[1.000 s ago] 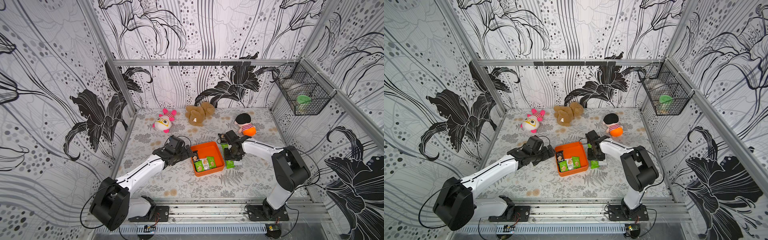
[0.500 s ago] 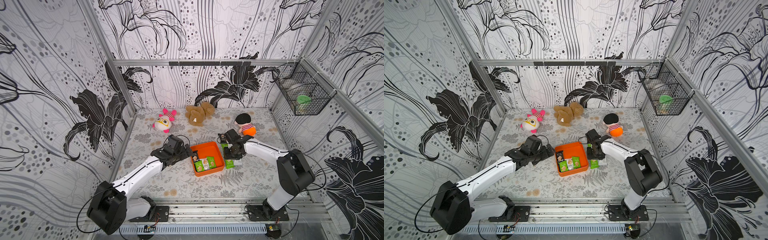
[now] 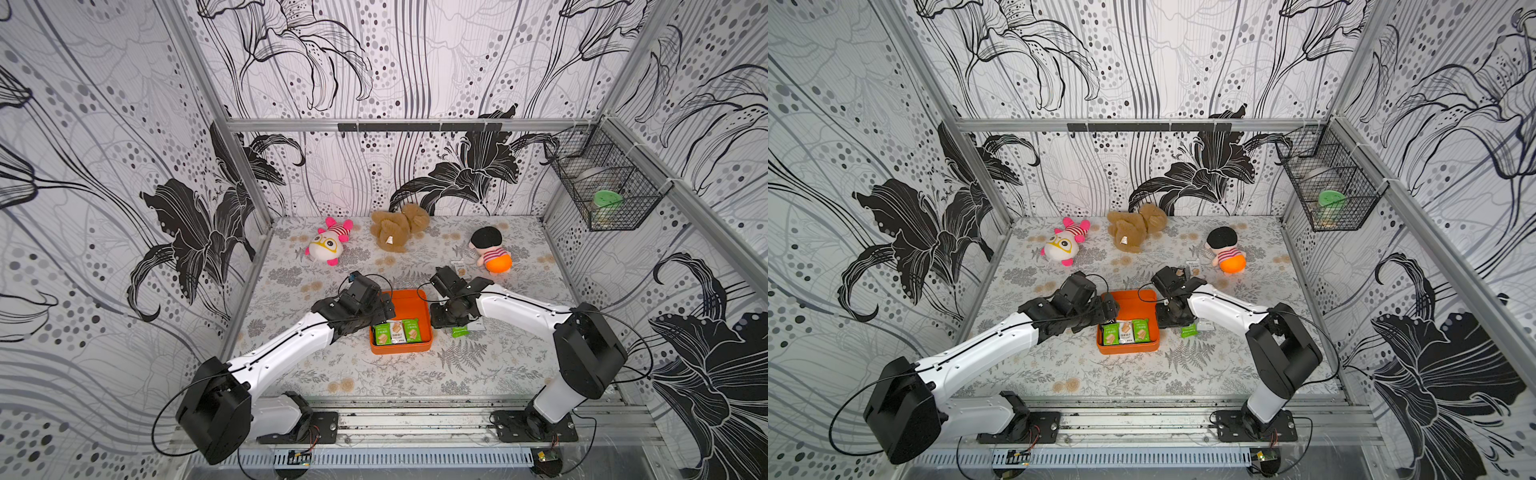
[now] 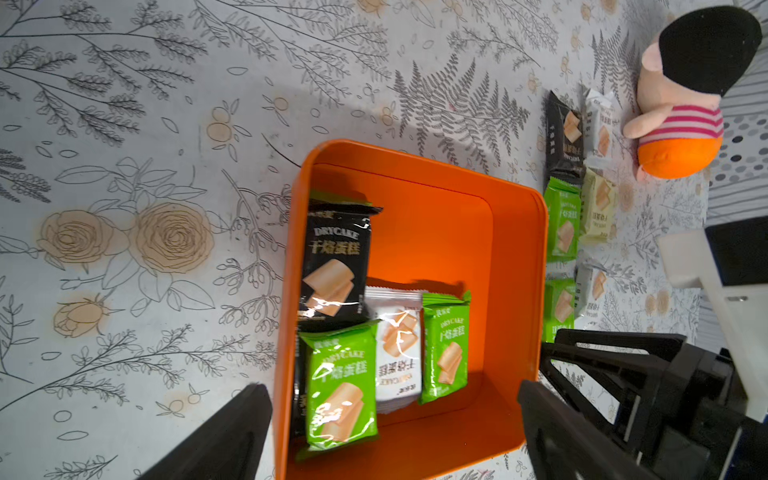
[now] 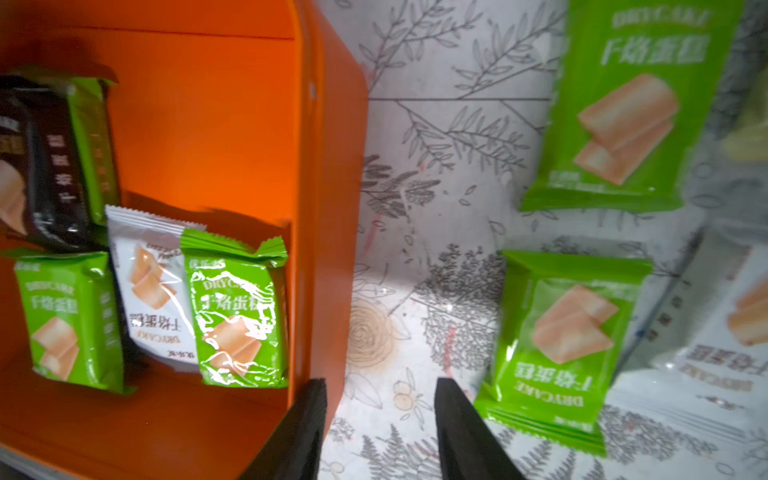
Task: Take the cookies out of the storage box
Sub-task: Move the storage box to the center of the board, then pick up the cookie from the storage box.
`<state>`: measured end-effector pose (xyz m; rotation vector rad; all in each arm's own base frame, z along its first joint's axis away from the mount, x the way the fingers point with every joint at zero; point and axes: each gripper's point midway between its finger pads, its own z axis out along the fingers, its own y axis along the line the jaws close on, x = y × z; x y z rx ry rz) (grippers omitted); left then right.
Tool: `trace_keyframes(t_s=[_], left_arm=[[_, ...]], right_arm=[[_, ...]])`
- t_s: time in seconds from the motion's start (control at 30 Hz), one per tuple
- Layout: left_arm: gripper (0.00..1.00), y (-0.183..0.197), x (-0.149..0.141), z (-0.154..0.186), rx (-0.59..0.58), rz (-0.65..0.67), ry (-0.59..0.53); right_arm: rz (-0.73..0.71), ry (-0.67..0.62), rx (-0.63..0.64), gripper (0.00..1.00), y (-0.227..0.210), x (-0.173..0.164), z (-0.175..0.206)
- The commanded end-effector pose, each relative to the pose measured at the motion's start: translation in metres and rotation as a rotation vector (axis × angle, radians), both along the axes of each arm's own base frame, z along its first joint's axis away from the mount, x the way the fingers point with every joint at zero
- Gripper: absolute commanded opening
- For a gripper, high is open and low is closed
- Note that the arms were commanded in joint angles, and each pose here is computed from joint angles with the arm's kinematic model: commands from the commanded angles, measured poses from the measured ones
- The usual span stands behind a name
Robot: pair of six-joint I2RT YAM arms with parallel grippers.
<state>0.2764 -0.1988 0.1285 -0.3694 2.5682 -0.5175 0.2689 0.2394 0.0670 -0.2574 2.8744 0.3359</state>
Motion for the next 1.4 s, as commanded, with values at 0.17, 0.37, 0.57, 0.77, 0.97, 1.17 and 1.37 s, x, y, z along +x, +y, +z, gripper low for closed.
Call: trace_keyframes(t_s=[0.17,0.37,0.57,0.77,0.97,1.17,1.37], left_arm=[[0.94,-0.023,-0.007,-0.001,0.102,-0.016,0.009],[0.86,-0.045,-0.015,-0.011,0.104,-0.006,0.040],[0.69,-0.075,-0.022,-0.032,0.140,-0.013,0.082],[0.67,-0.101,-0.021,-0.056,0.189,0.014,0.133],[0.72,-0.108,-0.010,-0.068,0.275,0.044,0.156],[0.78,-0.100,-0.010,-0.071,0.344,0.054,0.170],[0.77,-0.094,-0.013,-0.078,0.367,0.041,0.176]], right_arm=[[-0.067,-0.025,-0.048,0.48,-0.013,0.003,0.019],[-0.116,0.001,-0.004,0.48,-0.042,0.014,0.023],[-0.145,-0.032,0.018,0.48,-0.072,0.029,0.034],[-0.172,-0.071,0.084,0.48,-0.090,0.030,0.054],[-0.179,-0.072,0.090,0.48,-0.105,0.021,0.057],[-0.173,-0.044,0.093,0.48,-0.105,0.014,0.049],[-0.164,-0.037,0.091,0.48,-0.105,0.013,0.044]])
